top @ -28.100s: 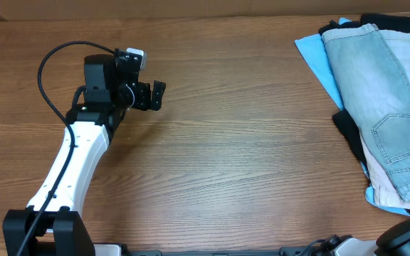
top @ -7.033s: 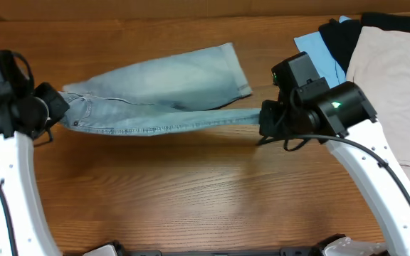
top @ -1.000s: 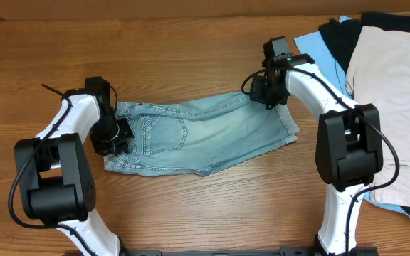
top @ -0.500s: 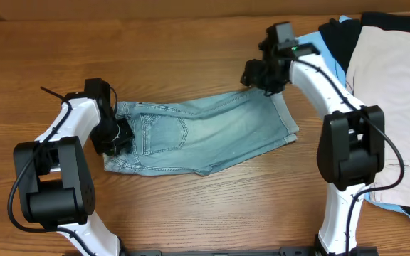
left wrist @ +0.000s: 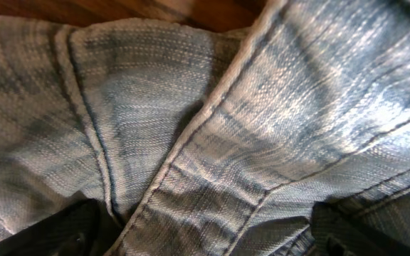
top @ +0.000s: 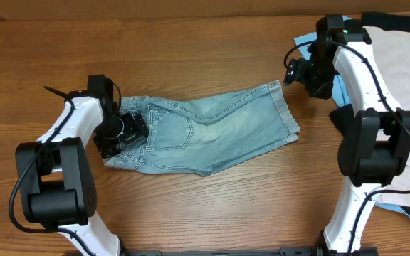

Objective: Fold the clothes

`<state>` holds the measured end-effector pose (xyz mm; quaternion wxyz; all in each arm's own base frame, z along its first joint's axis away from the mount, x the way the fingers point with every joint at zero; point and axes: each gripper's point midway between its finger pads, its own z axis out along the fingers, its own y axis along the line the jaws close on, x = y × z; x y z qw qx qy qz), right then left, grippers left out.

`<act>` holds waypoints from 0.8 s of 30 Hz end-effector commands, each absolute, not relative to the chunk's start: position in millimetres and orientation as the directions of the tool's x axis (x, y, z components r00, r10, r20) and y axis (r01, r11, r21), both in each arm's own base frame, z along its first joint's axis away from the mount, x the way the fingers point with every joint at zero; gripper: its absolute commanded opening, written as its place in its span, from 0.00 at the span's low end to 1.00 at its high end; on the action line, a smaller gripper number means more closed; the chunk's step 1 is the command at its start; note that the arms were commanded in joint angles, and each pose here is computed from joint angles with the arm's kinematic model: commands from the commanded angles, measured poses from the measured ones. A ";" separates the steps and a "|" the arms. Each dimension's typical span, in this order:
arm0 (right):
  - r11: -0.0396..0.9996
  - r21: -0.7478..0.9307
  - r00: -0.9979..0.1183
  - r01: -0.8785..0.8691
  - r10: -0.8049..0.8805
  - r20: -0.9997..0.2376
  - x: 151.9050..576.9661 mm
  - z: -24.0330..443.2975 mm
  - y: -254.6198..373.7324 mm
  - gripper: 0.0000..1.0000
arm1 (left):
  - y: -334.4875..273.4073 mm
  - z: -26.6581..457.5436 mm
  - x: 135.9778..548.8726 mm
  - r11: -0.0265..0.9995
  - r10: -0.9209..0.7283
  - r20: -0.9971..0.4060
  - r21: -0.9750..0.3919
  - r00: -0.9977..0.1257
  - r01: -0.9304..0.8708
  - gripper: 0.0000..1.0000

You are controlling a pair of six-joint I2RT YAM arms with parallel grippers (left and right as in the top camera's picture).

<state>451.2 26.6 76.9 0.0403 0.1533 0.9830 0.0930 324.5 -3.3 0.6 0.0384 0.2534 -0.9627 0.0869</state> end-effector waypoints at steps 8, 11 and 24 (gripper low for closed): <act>0.940 0.194 -0.954 0.280 0.296 -0.056 452.1 75.2 29.1 0.87 | 30.5 45.5 310.5 0.920 -0.386 0.179 0.009 -0.905 -0.391 1.00; 0.940 0.192 -0.954 0.282 0.296 -0.048 450.0 75.0 29.0 0.87 | 34.4 65.2 308.3 0.919 -0.392 0.142 0.009 -0.909 -0.395 1.00; 0.949 0.189 -0.962 0.255 0.267 -0.046 448.2 74.8 29.1 0.90 | 64.1 36.2 271.3 0.869 -0.494 0.146 0.113 -0.857 -0.482 1.00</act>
